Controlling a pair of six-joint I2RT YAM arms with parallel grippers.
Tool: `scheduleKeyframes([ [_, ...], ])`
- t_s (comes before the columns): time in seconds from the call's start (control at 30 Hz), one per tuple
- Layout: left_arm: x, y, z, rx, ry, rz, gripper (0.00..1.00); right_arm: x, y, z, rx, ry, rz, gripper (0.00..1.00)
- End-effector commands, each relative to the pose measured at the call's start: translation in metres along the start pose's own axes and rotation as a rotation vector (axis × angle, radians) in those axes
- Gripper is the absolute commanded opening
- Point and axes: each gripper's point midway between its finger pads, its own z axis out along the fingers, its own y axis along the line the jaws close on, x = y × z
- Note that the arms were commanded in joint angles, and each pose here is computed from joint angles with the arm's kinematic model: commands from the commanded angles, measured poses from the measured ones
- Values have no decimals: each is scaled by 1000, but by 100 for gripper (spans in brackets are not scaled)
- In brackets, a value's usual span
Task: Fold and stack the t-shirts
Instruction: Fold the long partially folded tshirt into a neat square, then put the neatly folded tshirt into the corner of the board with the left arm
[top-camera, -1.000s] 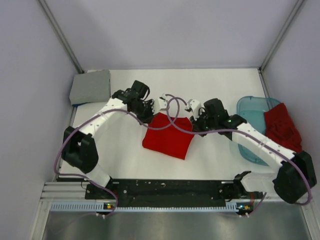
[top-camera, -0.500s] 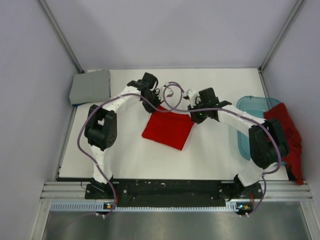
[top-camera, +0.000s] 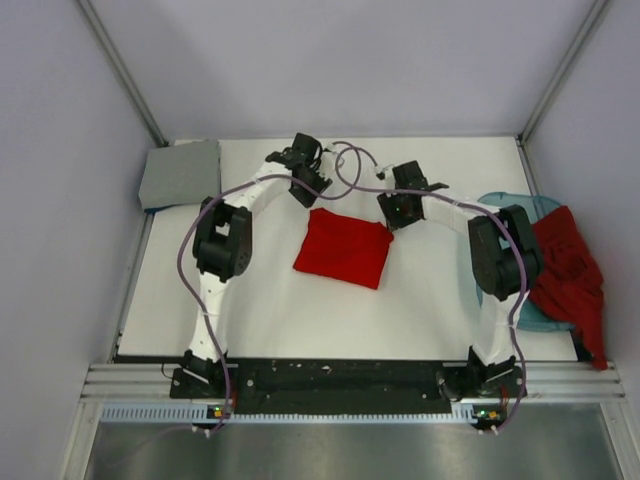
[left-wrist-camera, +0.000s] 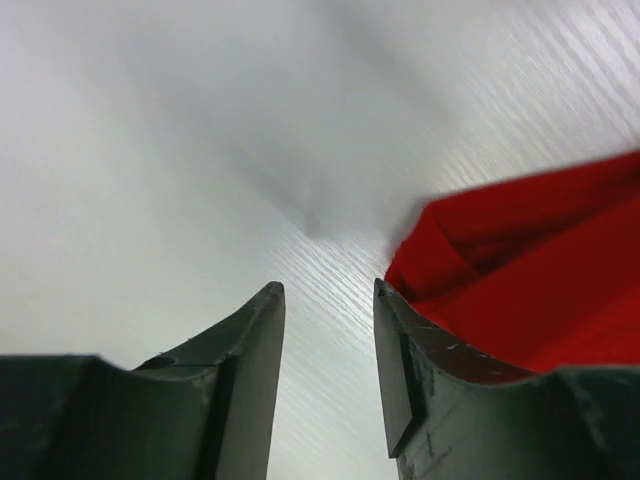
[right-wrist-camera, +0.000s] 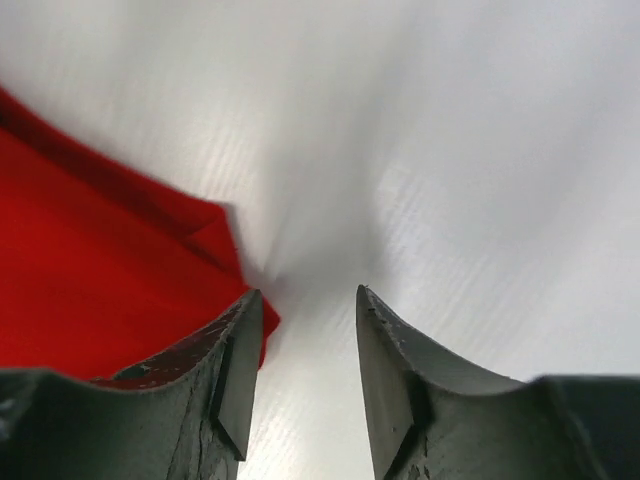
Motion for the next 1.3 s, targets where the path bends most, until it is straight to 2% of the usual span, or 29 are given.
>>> scheduleKeyframes([
  [0.0,-34,32,-20,-101,-102,-120,49,-30,-36,-21,147,-57,221,45],
  [0.17,-42,44,-70,-95,-226,-262,54,-35,-30,-63,144,-111,358,52],
  [0.23,-38,28,-82,-46,-260,-248,56,-24,-15,-71,91,-111,415,57],
  [0.37,-35,-21,-90,153,-352,-224,62,1,27,-70,-89,-60,520,62],
  [0.4,-31,-31,-87,189,-348,-206,60,2,33,-69,-119,-66,535,62],
  [0.47,-25,-44,-75,224,-314,-161,38,-2,39,-67,-146,-100,561,61],
  [0.57,-18,-54,-55,282,-234,-128,17,-1,38,-55,-141,-81,579,49],
  [0.67,-10,-58,-39,326,-158,-131,11,-3,41,-42,-161,-59,581,36],
  [0.8,-11,-49,-19,293,-124,-134,10,1,35,-24,-125,-25,609,34],
  [1.0,-21,-7,9,98,-99,-217,15,5,26,0,-92,20,623,36],
  [1.13,-32,19,10,-22,-124,-290,25,6,22,3,-78,25,623,38],
  [1.27,-44,42,-11,-97,-181,-352,35,0,18,-4,-65,7,614,43],
])
